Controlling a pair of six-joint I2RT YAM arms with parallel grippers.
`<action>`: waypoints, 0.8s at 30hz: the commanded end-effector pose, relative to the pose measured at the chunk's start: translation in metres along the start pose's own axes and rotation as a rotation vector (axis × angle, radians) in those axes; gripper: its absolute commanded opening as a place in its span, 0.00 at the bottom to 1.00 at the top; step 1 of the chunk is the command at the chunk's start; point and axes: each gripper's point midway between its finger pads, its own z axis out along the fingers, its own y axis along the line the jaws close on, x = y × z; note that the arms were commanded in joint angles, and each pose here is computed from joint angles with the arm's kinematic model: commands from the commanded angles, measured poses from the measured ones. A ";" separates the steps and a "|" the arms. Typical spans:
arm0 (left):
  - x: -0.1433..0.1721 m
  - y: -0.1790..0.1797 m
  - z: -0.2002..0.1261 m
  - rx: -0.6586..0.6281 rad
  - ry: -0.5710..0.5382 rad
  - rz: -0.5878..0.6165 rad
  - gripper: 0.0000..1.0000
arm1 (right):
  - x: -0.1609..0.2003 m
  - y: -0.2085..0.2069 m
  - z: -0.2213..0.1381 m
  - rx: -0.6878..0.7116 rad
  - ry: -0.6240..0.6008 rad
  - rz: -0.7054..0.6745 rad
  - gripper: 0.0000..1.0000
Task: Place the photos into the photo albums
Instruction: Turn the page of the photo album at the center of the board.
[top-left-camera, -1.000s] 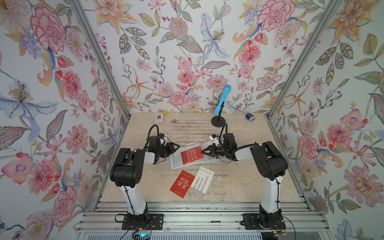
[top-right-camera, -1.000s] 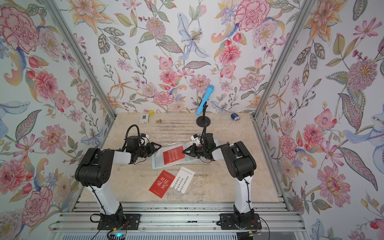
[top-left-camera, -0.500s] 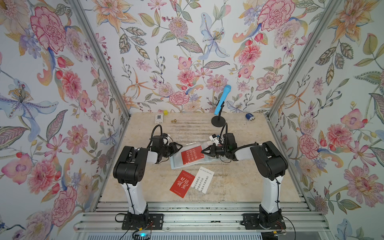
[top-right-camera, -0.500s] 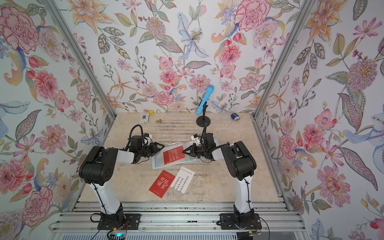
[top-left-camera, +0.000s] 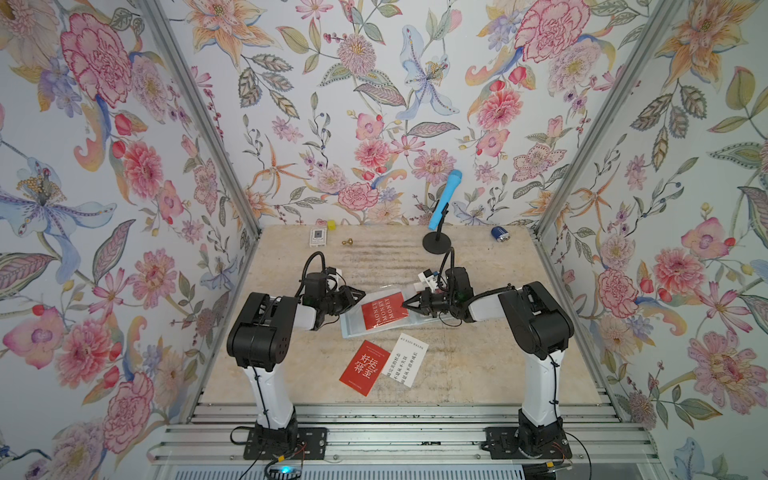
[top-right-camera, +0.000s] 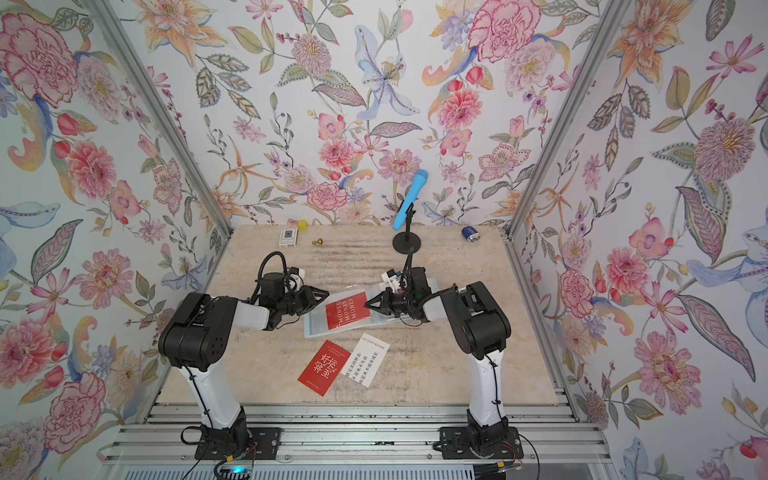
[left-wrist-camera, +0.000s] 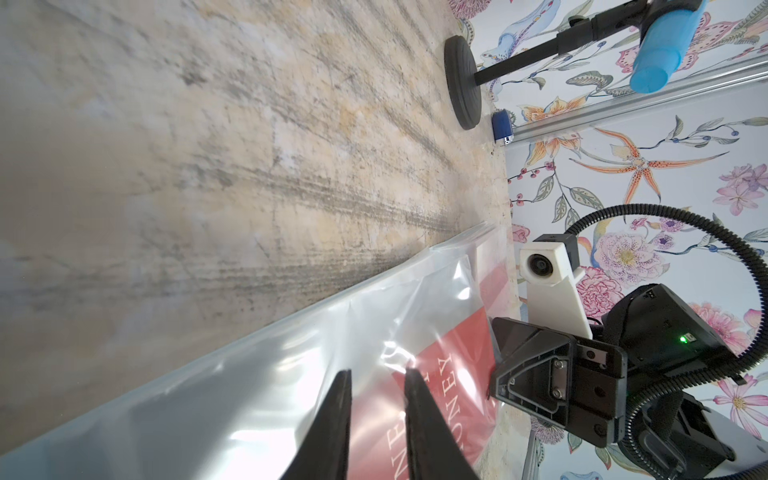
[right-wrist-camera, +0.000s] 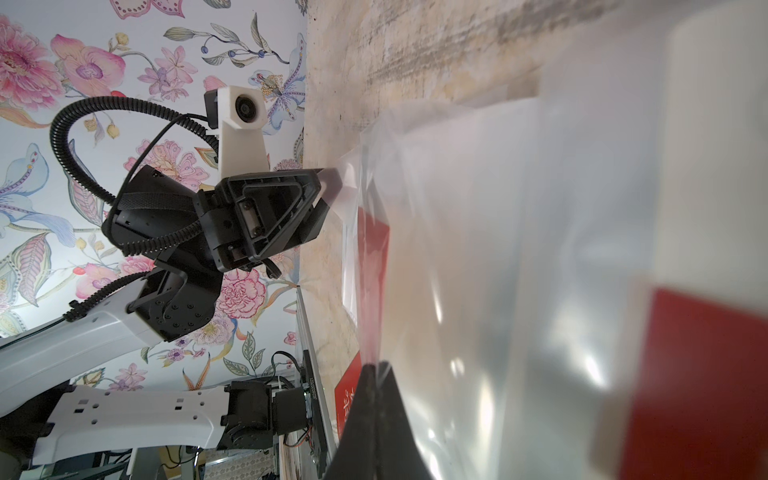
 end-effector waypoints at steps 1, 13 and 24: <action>0.003 0.007 0.003 -0.042 0.013 0.028 0.30 | -0.006 0.004 -0.001 -0.026 -0.012 -0.022 0.00; 0.006 0.026 0.000 -0.150 0.028 0.075 0.21 | -0.006 0.005 0.001 -0.027 -0.010 -0.021 0.00; -0.009 0.004 -0.009 -0.147 0.008 0.118 0.00 | -0.010 -0.005 -0.008 0.057 -0.054 -0.017 0.30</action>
